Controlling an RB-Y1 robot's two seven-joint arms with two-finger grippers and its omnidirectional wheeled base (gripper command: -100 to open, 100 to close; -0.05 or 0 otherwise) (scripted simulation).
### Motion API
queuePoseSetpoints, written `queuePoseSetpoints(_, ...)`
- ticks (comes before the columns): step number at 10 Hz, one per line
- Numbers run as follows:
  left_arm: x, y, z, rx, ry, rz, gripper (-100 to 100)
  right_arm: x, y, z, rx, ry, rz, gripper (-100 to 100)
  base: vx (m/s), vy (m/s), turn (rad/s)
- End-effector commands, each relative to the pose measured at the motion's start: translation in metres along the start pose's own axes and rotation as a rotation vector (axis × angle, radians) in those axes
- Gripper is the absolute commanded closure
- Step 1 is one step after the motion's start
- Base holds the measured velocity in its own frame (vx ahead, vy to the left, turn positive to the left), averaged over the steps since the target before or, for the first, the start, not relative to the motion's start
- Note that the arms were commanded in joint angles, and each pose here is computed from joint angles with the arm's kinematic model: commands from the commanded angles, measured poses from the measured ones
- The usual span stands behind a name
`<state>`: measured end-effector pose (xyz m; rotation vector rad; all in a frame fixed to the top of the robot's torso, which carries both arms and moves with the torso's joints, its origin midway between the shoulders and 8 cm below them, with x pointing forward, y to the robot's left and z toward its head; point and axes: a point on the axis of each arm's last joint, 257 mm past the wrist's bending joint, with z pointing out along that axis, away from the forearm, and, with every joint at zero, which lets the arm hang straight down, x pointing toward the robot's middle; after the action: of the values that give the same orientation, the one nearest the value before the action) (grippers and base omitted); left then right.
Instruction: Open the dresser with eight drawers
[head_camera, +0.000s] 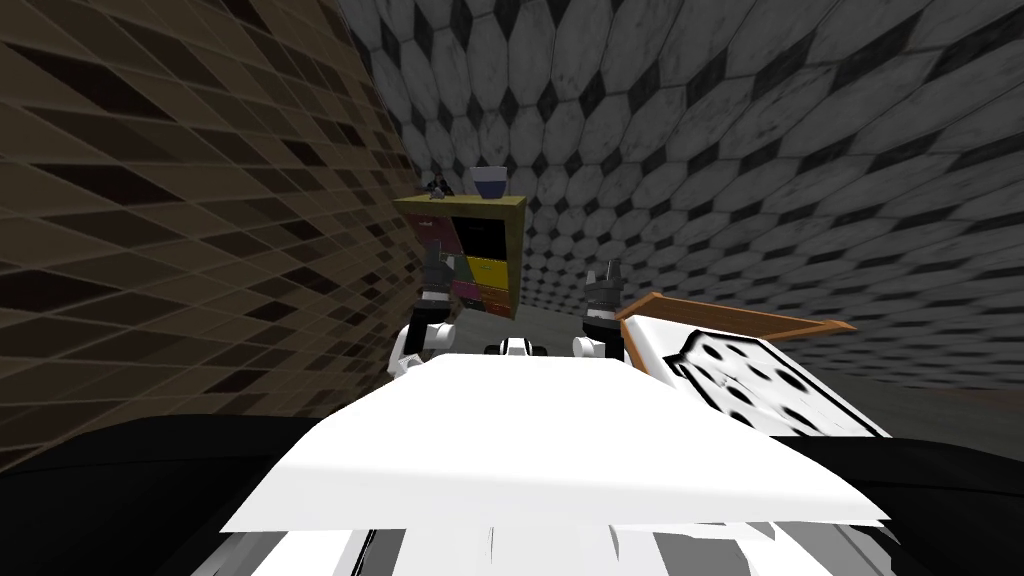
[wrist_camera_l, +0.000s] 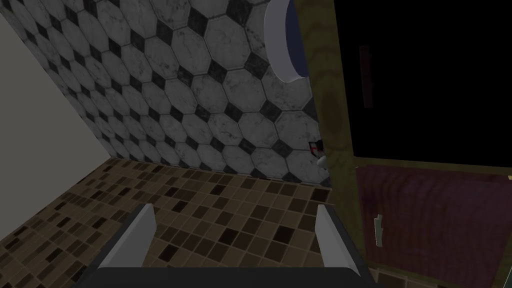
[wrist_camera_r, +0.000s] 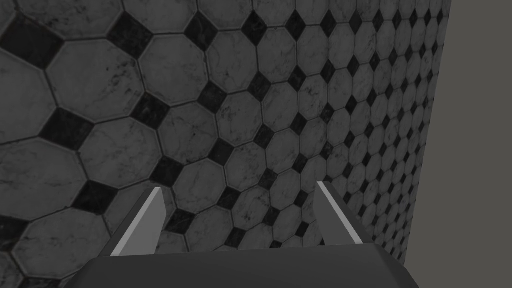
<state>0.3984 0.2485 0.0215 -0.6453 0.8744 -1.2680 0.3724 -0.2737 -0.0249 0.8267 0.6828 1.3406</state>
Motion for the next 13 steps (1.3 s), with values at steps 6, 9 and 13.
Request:
queuePoseSetpoints(6,0.006,0.018,0.009,-0.103,0.039,0.021,-100,0.000,0.000,0.000,0.000,0.000,0.000,0,0.072,-0.005,-0.034)
queuePoseSetpoints(9,0.008,0.026,0.012,-0.148,0.056,0.036,-100,0.000,0.000,0.000,0.000,0.000,0.000,0,0.081,-0.006,-0.041)
queuePoseSetpoints(13,0.010,0.037,0.015,-0.218,0.075,0.055,-100,0.000,0.000,0.000,0.000,0.000,0.000,0,0.096,-0.004,-0.043)
